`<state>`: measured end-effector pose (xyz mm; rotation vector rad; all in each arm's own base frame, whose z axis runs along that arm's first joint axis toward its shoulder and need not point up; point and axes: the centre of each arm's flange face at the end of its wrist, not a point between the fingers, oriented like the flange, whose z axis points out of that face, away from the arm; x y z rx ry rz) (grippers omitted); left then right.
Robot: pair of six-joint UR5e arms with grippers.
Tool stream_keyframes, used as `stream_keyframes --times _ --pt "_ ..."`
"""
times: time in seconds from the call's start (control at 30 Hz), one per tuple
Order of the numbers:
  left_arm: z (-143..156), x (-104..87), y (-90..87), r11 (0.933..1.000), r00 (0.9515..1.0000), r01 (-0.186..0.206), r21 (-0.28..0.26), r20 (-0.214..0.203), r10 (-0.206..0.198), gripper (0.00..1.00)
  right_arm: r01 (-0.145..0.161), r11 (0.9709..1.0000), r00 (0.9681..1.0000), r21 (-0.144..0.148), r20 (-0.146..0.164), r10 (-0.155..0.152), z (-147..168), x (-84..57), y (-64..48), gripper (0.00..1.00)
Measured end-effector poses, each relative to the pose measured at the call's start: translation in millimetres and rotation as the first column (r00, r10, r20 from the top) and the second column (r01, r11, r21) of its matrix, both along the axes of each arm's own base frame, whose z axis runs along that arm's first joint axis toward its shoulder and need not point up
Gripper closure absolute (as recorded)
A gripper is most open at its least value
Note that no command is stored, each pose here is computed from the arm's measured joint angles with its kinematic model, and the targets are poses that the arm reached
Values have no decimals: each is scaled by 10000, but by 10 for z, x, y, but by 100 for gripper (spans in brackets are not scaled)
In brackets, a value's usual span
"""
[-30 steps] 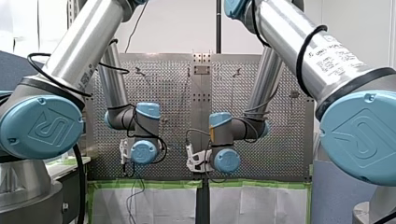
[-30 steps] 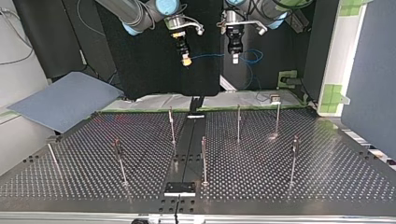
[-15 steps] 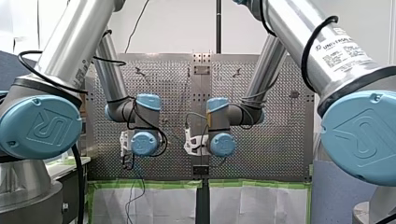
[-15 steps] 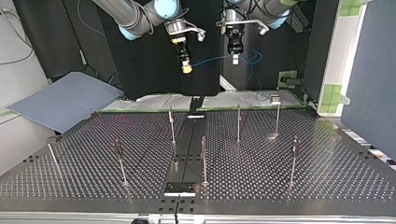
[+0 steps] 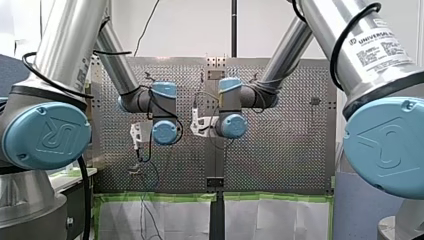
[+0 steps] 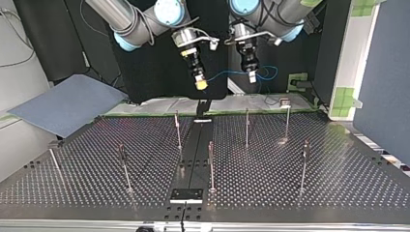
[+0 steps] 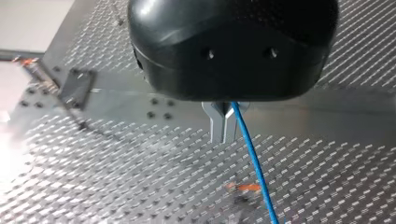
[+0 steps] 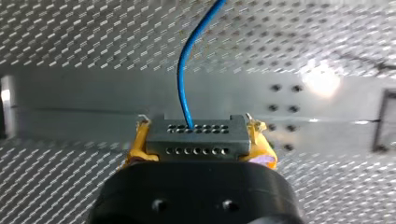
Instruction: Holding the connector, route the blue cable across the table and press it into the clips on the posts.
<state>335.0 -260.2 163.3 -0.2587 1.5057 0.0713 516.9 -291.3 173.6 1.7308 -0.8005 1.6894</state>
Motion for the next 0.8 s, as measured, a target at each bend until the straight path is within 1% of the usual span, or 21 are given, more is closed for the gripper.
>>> stream_keyframes --times 0.17,0.33,0.47,0.53,0.63,0.8 --pt "226 63 50 9984 9984 -510 -224 215 515 100 -248 9996 9986 -163 456 255 377 87 -52 100" --pt "402 52 151 9927 9936 -1064 -569 310 1083 100 -418 9982 9959 -419 786 450 752 149 -84 100" --pt "536 51 217 9890 9903 -1310 -686 366 1337 100 -483 9968 9930 -634 1051 548 1068 179 -101 100" --pt "626 61 243 9875 9890 -1379 -758 426 1414 100 -526 9964 9913 -662 1167 600 1191 198 -110 100" --pt "758 86 270 9863 9881 -1386 -889 547 1438 100 -671 9963 9906 -543 1154 730 1226 262 -129 100" --pt "945 132 335 9834 9864 -1376 -1183 741 1469 100 -849 9961 9921 -239 905 868 1143 396 -154 100"
